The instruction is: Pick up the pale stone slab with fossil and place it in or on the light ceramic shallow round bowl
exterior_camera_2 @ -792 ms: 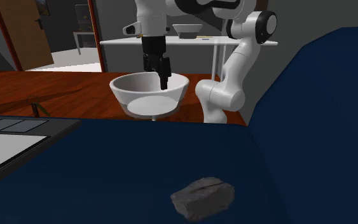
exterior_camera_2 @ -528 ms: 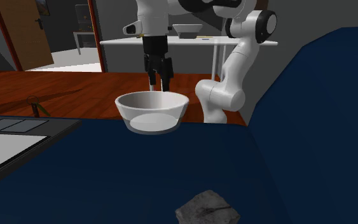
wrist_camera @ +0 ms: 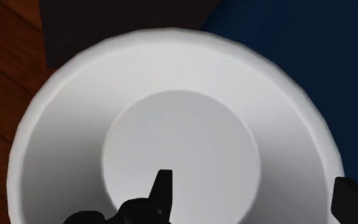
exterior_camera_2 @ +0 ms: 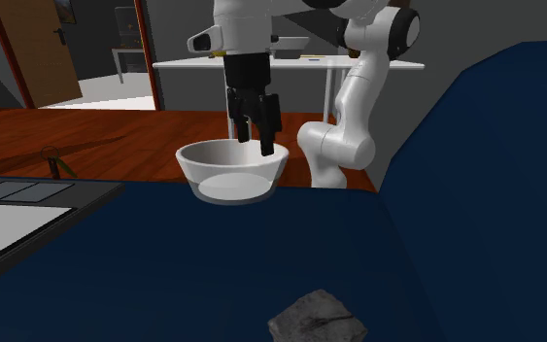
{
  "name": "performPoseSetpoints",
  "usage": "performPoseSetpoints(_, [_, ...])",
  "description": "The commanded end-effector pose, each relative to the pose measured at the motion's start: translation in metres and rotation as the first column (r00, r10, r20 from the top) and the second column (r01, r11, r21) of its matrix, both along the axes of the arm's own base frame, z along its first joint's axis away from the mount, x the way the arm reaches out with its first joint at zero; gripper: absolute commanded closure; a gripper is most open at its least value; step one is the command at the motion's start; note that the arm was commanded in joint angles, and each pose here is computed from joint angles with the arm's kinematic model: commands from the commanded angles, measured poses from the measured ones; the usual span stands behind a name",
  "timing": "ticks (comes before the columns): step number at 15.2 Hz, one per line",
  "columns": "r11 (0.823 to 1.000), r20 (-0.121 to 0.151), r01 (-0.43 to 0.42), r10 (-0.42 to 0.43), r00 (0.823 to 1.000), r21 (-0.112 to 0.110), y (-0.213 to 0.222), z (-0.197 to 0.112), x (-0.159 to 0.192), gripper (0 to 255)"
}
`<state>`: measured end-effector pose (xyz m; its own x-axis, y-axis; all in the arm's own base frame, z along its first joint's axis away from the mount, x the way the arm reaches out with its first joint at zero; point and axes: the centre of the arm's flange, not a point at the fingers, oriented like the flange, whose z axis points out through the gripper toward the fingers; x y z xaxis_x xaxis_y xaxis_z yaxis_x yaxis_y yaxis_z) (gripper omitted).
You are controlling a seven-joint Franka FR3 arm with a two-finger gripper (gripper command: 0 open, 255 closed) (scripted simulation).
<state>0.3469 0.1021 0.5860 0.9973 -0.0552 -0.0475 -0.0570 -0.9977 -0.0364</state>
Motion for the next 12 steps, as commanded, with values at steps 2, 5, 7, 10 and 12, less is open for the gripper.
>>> performPoseSetpoints(2, [1.000, -0.007, 0.011, -0.011, 1.000, 0.007, 0.038, 0.000, 0.014, 0])
performPoseSetpoints(5, [1.000, -0.015, 0.021, -0.021, 1.000, 0.012, 0.075, 0.002, 0.027, 0])
performPoseSetpoints(7, [0.999, -0.019, 0.028, -0.027, 0.999, 0.016, 0.099, 0.003, 0.037, 0])
performPoseSetpoints(10, [0.999, -0.027, 0.038, -0.037, 0.999, 0.022, 0.135, 0.005, 0.051, 0])
performPoseSetpoints(12, [0.999, -0.032, 0.045, -0.044, 0.999, 0.025, 0.159, 0.007, 0.061, 0])
